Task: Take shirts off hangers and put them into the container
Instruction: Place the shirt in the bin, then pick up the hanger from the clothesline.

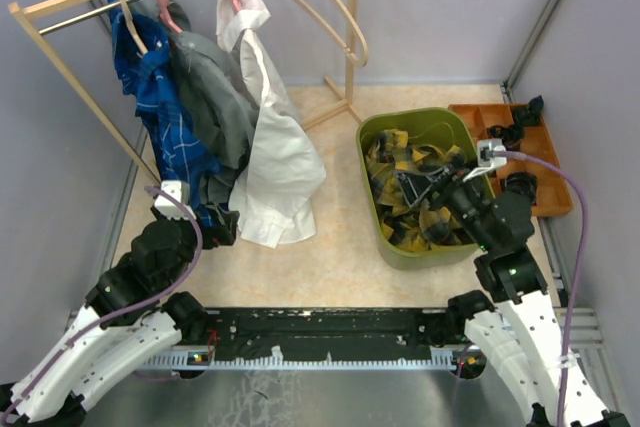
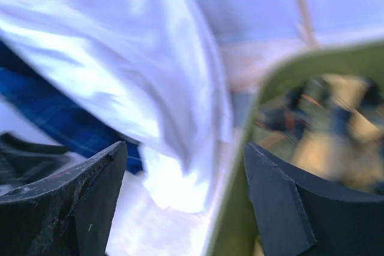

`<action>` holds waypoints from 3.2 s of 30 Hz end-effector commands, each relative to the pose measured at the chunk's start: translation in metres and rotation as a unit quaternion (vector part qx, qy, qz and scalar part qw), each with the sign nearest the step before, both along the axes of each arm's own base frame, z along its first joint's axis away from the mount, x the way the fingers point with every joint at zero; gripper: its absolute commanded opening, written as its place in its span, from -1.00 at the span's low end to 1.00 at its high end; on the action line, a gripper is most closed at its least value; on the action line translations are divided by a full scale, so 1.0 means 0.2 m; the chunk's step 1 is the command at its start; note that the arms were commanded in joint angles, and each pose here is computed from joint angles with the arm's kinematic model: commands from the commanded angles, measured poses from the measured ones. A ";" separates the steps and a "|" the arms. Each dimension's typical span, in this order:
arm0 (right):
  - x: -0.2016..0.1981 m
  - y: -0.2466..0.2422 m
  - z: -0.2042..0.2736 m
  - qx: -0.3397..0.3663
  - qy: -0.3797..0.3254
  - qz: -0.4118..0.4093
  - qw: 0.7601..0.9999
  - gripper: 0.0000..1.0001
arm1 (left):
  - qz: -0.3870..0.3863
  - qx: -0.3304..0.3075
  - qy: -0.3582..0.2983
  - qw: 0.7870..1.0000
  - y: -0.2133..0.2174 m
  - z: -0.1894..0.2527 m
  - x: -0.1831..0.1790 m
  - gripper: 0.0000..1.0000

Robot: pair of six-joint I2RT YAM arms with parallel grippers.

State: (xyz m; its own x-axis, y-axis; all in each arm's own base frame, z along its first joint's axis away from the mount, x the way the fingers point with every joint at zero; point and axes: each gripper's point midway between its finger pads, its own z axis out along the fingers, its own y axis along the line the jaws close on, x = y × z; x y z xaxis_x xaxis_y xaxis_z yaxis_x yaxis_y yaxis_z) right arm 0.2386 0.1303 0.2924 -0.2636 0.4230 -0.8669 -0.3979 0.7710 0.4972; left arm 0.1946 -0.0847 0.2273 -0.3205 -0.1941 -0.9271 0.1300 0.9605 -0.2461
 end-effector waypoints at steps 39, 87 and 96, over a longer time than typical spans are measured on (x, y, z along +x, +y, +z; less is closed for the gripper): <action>0.27 1.12 1.08 -0.111 -0.237 -0.007 0.965 0.55 | -0.031 -0.002 0.001 1.000 -0.06 0.01 0.00 0.99; 0.57 1.17 1.03 -0.068 -0.259 -0.049 0.962 -1.00 | -0.029 0.001 0.005 1.000 -0.06 0.00 0.01 0.99; 0.57 1.16 1.13 -0.029 -0.273 -0.063 0.960 -1.00 | -0.026 0.002 0.005 1.000 -0.06 0.00 0.01 0.99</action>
